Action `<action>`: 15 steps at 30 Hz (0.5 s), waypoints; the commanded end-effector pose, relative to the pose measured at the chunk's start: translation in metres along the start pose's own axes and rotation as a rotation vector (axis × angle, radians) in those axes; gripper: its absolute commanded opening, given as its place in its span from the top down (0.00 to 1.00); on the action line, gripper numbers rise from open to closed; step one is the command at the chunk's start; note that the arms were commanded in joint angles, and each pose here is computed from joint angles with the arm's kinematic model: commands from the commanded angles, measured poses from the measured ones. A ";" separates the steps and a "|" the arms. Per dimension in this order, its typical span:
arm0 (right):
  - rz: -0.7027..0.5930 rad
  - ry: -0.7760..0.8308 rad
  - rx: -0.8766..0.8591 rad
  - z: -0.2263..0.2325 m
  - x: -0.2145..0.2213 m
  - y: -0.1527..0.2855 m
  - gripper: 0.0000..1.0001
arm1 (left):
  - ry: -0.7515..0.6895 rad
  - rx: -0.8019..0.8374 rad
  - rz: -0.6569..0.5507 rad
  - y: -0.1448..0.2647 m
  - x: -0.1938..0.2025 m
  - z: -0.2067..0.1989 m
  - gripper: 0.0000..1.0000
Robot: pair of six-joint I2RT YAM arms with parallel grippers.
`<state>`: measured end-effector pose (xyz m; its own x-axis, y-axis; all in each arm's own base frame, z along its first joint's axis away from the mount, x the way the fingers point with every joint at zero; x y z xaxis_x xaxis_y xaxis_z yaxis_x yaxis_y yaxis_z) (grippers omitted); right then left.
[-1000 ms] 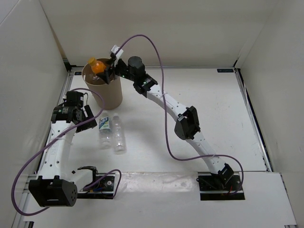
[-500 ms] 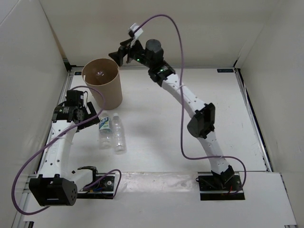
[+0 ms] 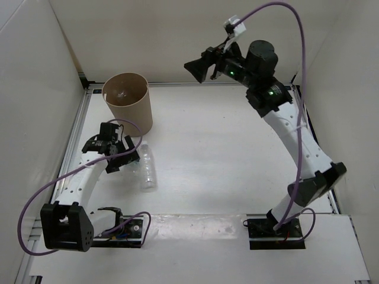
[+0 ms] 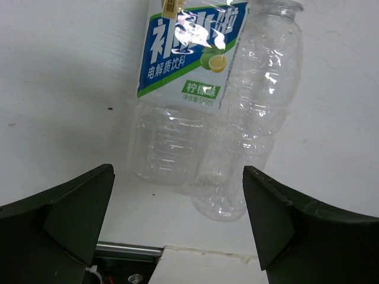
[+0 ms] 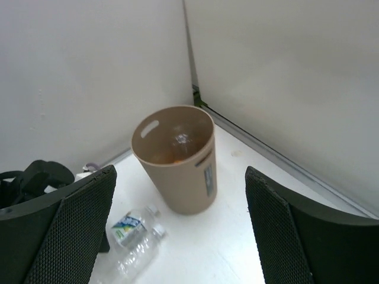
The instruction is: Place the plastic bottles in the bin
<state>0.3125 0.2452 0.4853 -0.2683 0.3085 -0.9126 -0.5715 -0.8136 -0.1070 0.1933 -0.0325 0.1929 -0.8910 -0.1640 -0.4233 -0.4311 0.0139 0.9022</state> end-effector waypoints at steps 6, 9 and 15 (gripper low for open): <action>0.029 -0.006 0.147 -0.005 -0.006 0.071 0.10 | 0.039 -0.010 -0.030 -0.033 -0.009 -0.006 0.00; 0.029 -0.009 0.173 -0.004 -0.006 0.085 0.10 | 0.048 -0.027 -0.014 -0.042 -0.014 -0.007 0.00; 0.025 -0.016 0.207 -0.006 -0.007 0.097 0.10 | 0.049 -0.064 0.058 -0.062 -0.024 -0.009 0.00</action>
<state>0.2676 0.1696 0.4755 -0.3218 0.2901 -0.9013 -0.6902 -0.7235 0.0136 0.2272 -0.0374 0.1420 -0.9239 -0.2019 -0.3250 -0.3278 -0.0204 0.9445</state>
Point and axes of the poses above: each gripper's point midway between its finger pads, its own y axis back along the fingers, its own z axis along the line the jaws close on, x = y × z, the point moved 10 cm from there along y, back along the fingers, and after that the axes turned 14 degrees about -y, right-handed, at the moved point
